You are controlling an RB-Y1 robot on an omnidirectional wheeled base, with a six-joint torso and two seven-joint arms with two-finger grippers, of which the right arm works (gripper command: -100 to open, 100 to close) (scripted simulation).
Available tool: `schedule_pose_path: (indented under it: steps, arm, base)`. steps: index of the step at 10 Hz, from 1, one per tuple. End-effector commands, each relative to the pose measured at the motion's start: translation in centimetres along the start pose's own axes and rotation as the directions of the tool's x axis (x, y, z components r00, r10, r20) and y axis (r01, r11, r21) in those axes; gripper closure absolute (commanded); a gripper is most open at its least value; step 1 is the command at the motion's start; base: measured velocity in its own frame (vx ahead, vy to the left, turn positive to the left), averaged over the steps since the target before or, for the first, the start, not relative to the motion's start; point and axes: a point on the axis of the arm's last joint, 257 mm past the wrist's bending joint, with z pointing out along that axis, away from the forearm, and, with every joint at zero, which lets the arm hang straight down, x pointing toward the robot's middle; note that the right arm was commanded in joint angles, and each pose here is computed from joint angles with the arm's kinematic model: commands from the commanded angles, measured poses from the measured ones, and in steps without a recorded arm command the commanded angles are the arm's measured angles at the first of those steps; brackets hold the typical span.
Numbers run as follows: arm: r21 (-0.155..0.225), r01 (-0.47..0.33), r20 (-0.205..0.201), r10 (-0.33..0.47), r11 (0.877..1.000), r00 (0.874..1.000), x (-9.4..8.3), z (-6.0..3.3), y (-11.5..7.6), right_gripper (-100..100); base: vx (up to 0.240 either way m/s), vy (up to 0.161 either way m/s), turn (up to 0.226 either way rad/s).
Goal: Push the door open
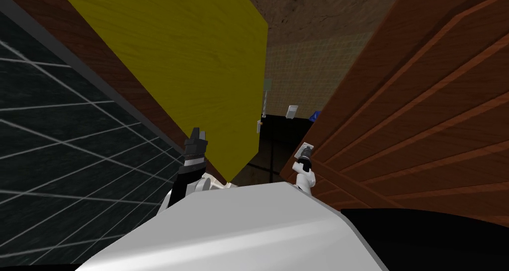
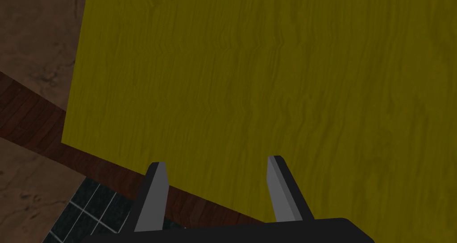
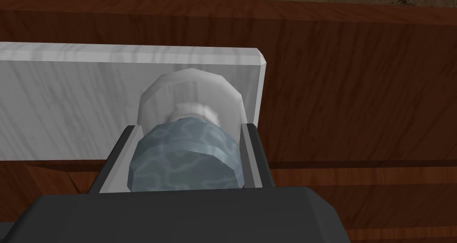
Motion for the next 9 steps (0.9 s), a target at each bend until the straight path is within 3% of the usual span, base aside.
schedule_pose_path:
  steps: [1,9]
  arm:
    - [-0.036,0.009,0.026,-0.008,0.999,1.0,-1.3,1.04,1.6,100]
    - [-0.064,0.018,0.121,-0.01,0.998,0.993,-5.3,1.67,3.0,100]
  base:
    - [0.072,-0.114,0.061]
    - [0.03,-0.061,0.051]
